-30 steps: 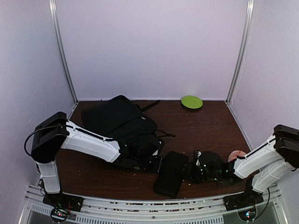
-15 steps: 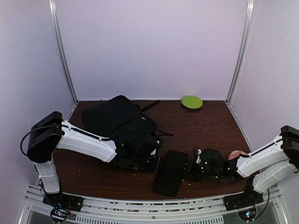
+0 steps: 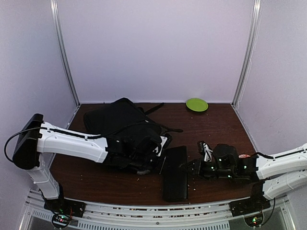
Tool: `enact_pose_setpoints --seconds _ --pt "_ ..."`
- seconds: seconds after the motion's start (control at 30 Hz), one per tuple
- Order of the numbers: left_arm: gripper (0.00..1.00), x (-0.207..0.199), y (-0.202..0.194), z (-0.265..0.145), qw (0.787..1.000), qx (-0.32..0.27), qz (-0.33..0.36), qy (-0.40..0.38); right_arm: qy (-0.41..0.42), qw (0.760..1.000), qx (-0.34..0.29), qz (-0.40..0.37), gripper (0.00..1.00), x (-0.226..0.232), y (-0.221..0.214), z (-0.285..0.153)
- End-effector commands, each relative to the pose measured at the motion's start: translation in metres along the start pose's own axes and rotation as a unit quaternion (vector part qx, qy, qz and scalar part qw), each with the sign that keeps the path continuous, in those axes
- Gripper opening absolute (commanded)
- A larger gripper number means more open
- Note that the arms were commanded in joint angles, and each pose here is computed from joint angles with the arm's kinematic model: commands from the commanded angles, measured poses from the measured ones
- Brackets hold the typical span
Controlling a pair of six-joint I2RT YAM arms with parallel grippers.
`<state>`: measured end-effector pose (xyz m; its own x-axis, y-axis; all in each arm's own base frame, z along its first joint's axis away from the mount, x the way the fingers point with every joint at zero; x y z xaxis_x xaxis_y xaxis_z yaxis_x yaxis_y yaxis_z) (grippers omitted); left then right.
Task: Pack the student bag
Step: Pick up the personal item from the center of the board, then place the personal item in the student bag.
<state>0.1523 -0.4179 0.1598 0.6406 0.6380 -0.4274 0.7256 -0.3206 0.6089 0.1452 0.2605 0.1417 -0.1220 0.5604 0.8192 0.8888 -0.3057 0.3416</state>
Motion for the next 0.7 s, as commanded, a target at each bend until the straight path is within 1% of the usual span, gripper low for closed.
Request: enact_pose_setpoints --seconds 0.0,0.1,0.13,0.17,0.23,0.33,0.37,0.4,0.43,0.57,0.67 --pt "0.08 -0.005 0.016 -0.018 0.999 -0.036 0.01 0.0 0.051 0.998 -0.021 -0.027 0.0 0.035 0.013 -0.01" --pt "0.14 -0.002 0.024 -0.037 0.998 -0.064 0.008 0.016 0.047 0.997 -0.038 -0.041 0.0 0.037 0.019 -0.017" --pt "0.17 0.0 0.027 -0.045 0.997 -0.078 0.006 0.024 0.044 0.997 -0.043 -0.05 0.0 0.038 0.02 -0.02" --pt "0.24 0.003 0.03 -0.054 0.995 -0.092 0.003 0.033 0.048 0.996 -0.049 -0.061 0.0 0.043 0.023 -0.024" --pt "0.42 0.007 0.034 -0.07 0.992 -0.123 0.003 0.039 0.067 0.992 -0.062 -0.086 0.0 0.058 0.03 -0.036" --pt "0.75 0.006 0.039 -0.096 0.985 -0.174 0.002 0.014 0.116 0.982 -0.072 -0.133 0.0 0.084 0.036 -0.055" --pt "0.82 0.006 0.04 -0.104 0.982 -0.188 0.001 0.002 0.132 0.977 -0.072 -0.148 0.0 0.094 0.038 -0.062" --pt "0.92 0.004 0.04 -0.111 0.979 -0.202 0.001 -0.017 0.145 0.973 -0.072 -0.164 0.0 0.101 0.038 -0.068" --pt "0.97 0.0 0.042 -0.12 0.975 -0.219 0.002 -0.042 0.163 0.968 -0.071 -0.179 0.0 0.109 0.038 -0.076" --pt "0.98 -0.01 0.046 -0.146 0.956 -0.264 0.007 -0.132 0.224 0.948 -0.065 -0.218 0.0 0.131 0.035 -0.097" --pt "0.98 -0.021 0.05 -0.165 0.934 -0.298 0.016 -0.195 0.265 0.935 -0.052 -0.232 0.0 0.144 0.031 -0.106"
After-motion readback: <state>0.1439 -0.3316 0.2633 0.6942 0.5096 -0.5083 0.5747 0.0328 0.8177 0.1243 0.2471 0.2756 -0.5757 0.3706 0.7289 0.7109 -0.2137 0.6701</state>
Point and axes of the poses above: each gripper's point midway between its finger pads, its own z axis out along the fingers, its own x axis along the line the jaws close on, y = z × x, the point moved 5 cm from there along -z, back along the fingers, and after that the axes turned 2 degrees about z, right-handed, at the moved point
